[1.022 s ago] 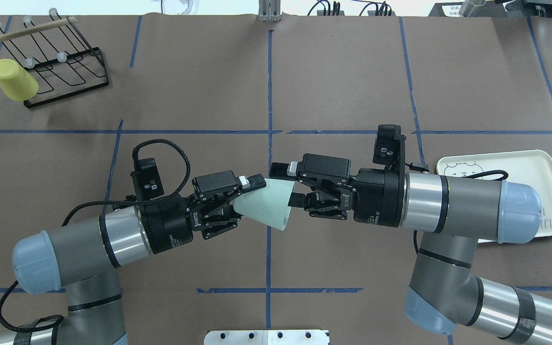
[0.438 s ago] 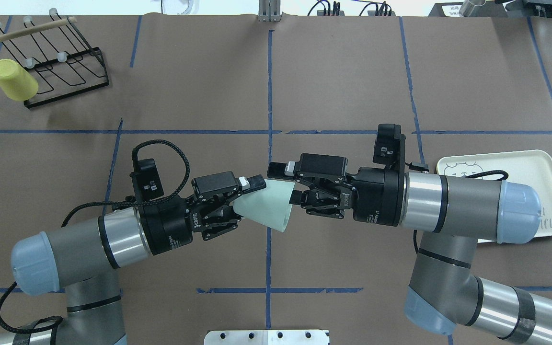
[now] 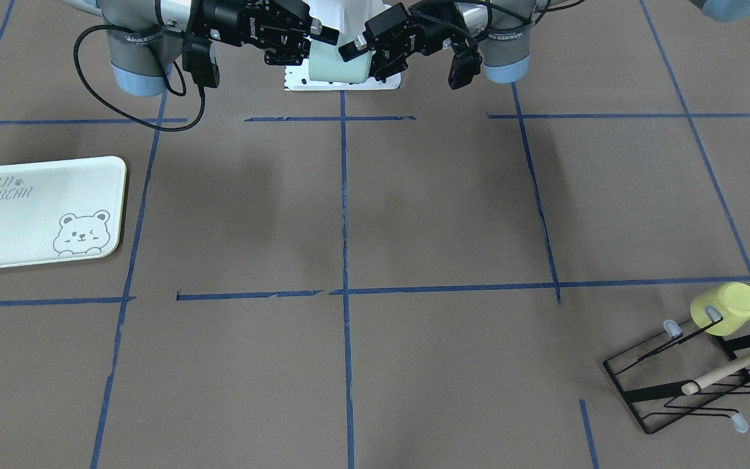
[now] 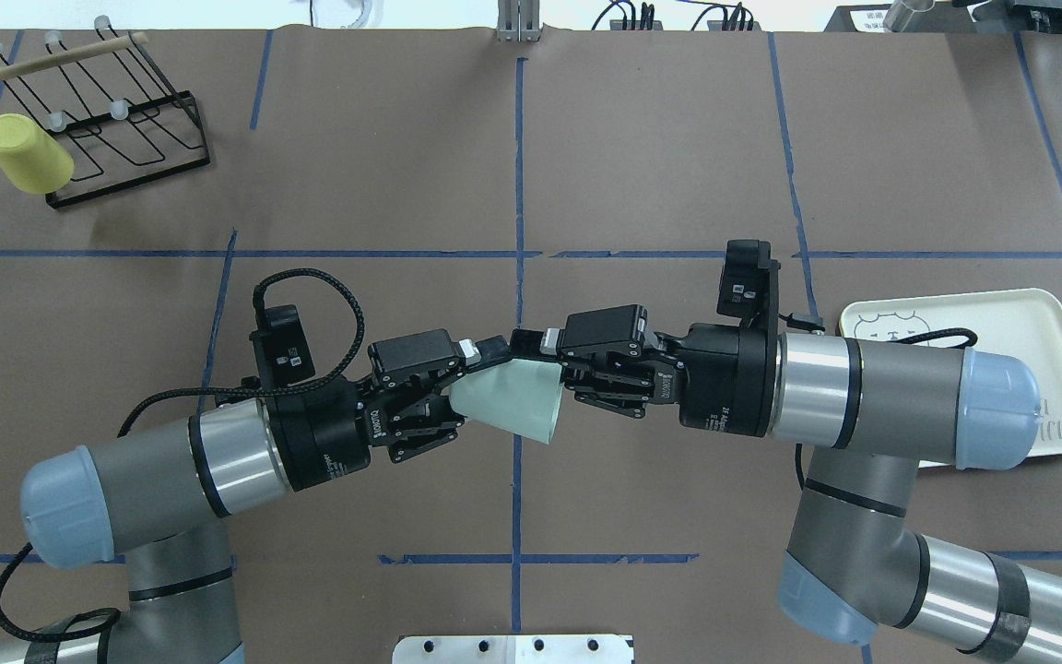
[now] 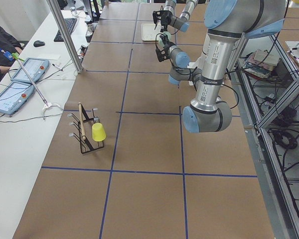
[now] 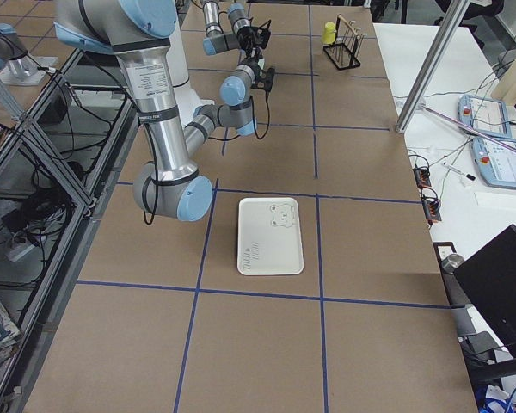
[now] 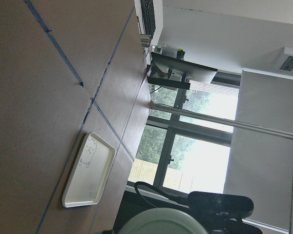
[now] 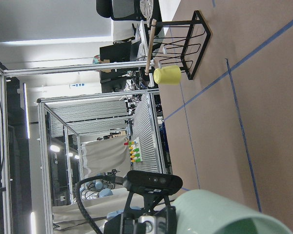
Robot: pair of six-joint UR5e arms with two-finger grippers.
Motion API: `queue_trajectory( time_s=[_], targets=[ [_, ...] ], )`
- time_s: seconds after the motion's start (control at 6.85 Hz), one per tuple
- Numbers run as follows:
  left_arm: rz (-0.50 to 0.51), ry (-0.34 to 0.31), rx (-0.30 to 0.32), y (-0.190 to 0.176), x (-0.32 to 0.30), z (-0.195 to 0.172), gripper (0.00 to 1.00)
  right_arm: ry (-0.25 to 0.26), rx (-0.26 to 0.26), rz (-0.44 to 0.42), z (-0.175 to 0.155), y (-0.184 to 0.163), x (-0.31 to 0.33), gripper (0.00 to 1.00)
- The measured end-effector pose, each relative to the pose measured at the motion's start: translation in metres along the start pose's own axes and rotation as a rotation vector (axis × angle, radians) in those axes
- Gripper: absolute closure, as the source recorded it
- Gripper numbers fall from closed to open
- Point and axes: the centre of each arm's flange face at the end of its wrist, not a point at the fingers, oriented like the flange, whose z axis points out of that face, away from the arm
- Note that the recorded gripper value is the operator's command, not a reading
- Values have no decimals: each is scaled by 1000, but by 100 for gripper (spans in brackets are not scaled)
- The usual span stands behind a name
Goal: Left arm grabs green cup and hands to right arm on tray
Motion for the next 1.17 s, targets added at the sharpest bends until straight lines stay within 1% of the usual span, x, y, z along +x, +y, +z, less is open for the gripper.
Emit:
queue_trajectory(
  time_s=[1.17],
  targets=[
    [2, -3, 4, -2, -1, -1, 55, 22, -9, 4, 0, 4, 8, 66]
  ],
)
